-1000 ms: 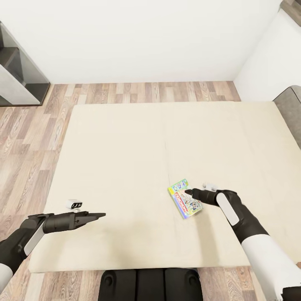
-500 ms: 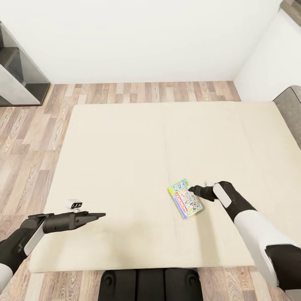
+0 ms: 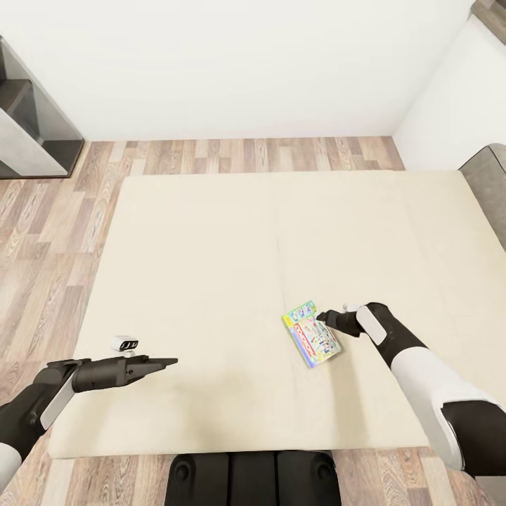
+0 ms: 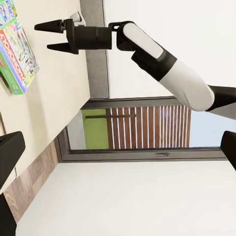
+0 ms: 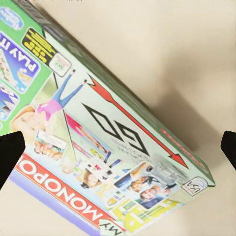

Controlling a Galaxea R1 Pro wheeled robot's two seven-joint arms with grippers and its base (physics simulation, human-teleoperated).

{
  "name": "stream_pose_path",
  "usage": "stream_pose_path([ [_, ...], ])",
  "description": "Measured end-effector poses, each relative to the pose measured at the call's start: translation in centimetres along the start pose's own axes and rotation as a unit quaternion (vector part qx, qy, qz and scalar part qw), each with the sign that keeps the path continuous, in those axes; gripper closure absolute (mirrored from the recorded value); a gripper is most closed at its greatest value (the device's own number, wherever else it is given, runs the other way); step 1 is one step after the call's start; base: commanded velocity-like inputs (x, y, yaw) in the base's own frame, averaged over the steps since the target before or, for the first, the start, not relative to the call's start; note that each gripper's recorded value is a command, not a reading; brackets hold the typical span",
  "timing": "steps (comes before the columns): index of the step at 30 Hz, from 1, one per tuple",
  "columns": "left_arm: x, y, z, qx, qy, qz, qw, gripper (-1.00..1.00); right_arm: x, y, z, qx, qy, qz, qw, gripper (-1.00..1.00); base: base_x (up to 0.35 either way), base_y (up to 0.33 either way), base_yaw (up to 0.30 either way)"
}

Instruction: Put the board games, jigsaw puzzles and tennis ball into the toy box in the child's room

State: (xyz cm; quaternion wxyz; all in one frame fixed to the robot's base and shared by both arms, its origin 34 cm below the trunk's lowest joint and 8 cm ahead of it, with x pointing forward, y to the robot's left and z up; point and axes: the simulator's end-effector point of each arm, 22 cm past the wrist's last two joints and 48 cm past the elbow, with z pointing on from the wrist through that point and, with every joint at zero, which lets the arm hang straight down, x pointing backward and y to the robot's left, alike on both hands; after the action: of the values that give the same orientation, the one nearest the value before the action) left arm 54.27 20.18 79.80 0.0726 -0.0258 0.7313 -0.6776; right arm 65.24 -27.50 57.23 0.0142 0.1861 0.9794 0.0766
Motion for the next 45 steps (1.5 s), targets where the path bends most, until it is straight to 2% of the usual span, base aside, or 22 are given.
stream_pose_path([
  [7,-0.1,0.0,0.0,0.001,-0.001,0.000,1.0000,-1.00,-0.2,0.3,-0.1,-0.002,-0.001,-0.001,1.0000,-1.00,0.000,0.000,0.000],
  [16,-0.9,-1.0,0.4,0.011,-0.002,0.015,0.9998,-1.00,-2.2,1.4,-0.6,-0.010,-0.015,-0.005,0.9998,-1.00,0.000,0.000,0.000],
  [21,-1.5,-1.3,0.3,0.015,-0.008,0.018,0.9997,-1.00,-2.6,1.8,-0.7,-0.013,-0.013,-0.007,0.9998,-1.00,0.000,0.000,0.000],
  [45,-0.7,0.3,0.2,0.012,-0.010,-0.001,0.9999,-1.00,-2.0,2.2,0.9,-0.013,0.002,-0.009,0.9999,-1.00,0.000,0.000,0.000],
])
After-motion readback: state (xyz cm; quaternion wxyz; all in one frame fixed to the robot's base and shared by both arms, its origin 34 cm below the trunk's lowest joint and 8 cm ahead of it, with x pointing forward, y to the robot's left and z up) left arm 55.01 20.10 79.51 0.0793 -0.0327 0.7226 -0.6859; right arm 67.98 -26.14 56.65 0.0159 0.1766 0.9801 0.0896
